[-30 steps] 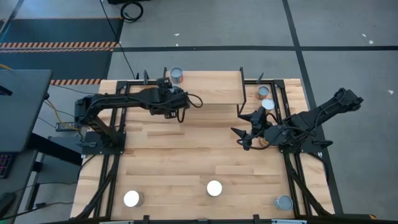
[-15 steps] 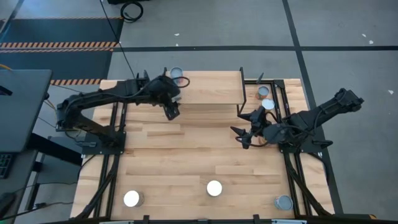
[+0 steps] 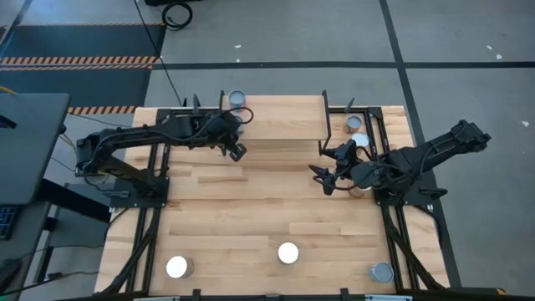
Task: Pick and place cans onto a shelf
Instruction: Put the can of peas on the shelf aligned with the can of corn
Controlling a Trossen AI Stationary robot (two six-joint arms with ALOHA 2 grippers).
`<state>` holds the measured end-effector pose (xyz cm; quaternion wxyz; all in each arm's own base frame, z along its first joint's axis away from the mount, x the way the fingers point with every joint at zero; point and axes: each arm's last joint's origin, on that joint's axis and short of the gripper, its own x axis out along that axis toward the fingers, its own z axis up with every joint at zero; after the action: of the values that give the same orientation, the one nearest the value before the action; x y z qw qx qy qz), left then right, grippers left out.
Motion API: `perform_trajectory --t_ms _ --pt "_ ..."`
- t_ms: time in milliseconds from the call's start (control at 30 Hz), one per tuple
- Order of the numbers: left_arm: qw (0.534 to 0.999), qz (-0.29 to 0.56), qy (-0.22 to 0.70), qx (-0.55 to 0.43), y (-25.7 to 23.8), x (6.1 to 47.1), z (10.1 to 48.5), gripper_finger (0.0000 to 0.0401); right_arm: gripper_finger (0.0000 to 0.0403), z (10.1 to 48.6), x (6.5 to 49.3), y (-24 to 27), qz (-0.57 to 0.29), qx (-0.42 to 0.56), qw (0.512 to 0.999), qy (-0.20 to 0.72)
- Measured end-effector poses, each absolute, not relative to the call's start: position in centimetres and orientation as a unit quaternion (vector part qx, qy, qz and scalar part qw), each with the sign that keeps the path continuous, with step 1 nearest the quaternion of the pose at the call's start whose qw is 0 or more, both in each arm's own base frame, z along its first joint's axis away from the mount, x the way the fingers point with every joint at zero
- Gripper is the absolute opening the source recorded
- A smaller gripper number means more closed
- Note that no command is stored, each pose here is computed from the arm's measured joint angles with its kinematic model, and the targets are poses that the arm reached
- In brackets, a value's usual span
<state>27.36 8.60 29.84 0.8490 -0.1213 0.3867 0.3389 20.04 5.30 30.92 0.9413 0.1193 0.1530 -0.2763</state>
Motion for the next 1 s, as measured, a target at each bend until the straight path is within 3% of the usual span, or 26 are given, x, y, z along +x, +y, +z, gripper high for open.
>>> perform_trajectory --t_ms 267,533,800,1000 --pt "0.849 0.353 0.38 -0.098 9.9 27.3 29.9 0.0016 0.0317 30.9 20.1 5.0 -0.28 0.122 0.94 0.154" --pt "0.869 0.313 0.377 -0.071 9.6 27.7 30.6 0.0015 0.0317 30.9 20.2 4.9 -0.28 0.121 0.94 0.153" --pt "0.883 0.293 0.366 -0.019 9.6 27.5 35.4 0.0013 0.0316 30.8 20.3 4.9 -0.248 0.121 0.946 0.172" --pt "0.85 0.28 0.446 -0.003 9.3 26.3 34.7 0.0013 0.0308 30.8 20.3 5.0 -0.235 0.131 0.947 0.177"
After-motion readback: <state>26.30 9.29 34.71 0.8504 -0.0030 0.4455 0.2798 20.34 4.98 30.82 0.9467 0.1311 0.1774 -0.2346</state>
